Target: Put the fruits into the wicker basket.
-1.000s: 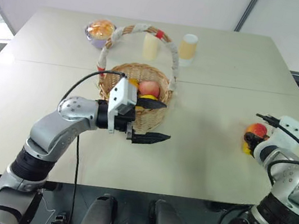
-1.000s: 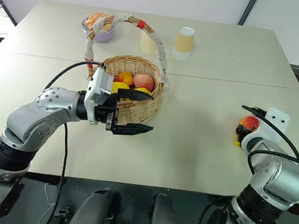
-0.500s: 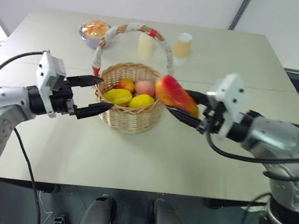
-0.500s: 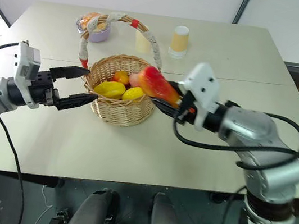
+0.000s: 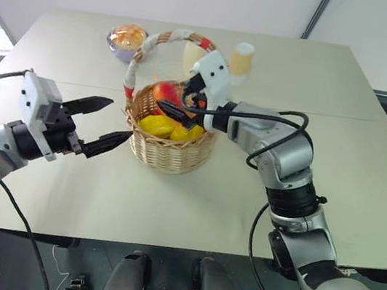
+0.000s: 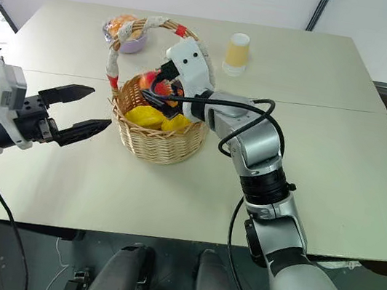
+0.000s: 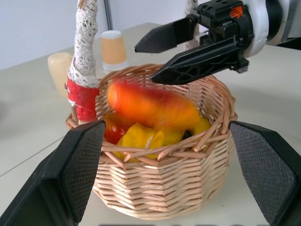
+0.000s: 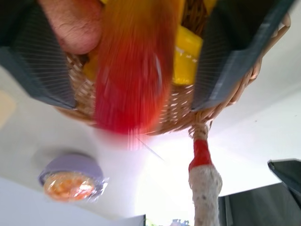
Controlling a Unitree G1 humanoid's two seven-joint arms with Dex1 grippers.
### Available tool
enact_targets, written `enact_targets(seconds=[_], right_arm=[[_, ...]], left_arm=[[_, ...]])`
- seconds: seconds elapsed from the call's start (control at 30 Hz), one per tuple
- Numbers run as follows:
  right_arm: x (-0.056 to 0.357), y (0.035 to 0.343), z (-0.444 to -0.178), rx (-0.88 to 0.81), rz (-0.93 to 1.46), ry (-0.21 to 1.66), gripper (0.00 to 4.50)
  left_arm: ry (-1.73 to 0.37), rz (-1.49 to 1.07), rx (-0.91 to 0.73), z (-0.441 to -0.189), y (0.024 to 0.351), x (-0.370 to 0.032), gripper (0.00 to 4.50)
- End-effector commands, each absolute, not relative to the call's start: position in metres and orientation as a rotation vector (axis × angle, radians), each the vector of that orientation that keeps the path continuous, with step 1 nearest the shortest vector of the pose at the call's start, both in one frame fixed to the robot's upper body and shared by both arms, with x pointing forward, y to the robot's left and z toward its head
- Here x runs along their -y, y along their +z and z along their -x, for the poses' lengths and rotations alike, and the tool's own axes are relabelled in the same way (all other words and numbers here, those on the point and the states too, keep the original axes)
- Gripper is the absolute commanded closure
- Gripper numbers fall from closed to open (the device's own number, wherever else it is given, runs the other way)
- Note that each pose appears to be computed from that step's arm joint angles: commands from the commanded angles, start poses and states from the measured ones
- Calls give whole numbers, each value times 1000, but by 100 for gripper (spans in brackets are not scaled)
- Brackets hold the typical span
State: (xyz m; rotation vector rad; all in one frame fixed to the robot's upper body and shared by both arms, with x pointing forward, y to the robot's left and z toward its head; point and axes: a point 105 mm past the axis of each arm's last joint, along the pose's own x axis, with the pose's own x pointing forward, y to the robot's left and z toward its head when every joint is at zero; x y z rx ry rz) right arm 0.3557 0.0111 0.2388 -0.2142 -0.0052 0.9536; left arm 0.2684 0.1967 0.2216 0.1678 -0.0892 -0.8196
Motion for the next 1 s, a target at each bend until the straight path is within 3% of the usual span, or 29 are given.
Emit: enact_targets(seconds=[0.03,0.2,0.3,0.77,0.87,1.0], right_arm=[[7,268,-314,192,199,1080,2],[58,257,-285,166,122,1068,2],[80,241,-288,115,127,960,2],[54,219,-371,175,-16,686,2],[54,221,-375,202,-40,676,130],[57,224,-376,222,-60,666,343]], left_arm=[[-839,-177,141,-267,231,-190,0],[-886,-130,157,-271,230,-181,0],[-914,-109,165,-276,231,-174,0],[-975,-66,181,-280,228,-156,0],[-966,-70,178,-277,226,-157,0],[-956,-69,178,-274,225,-158,0]])
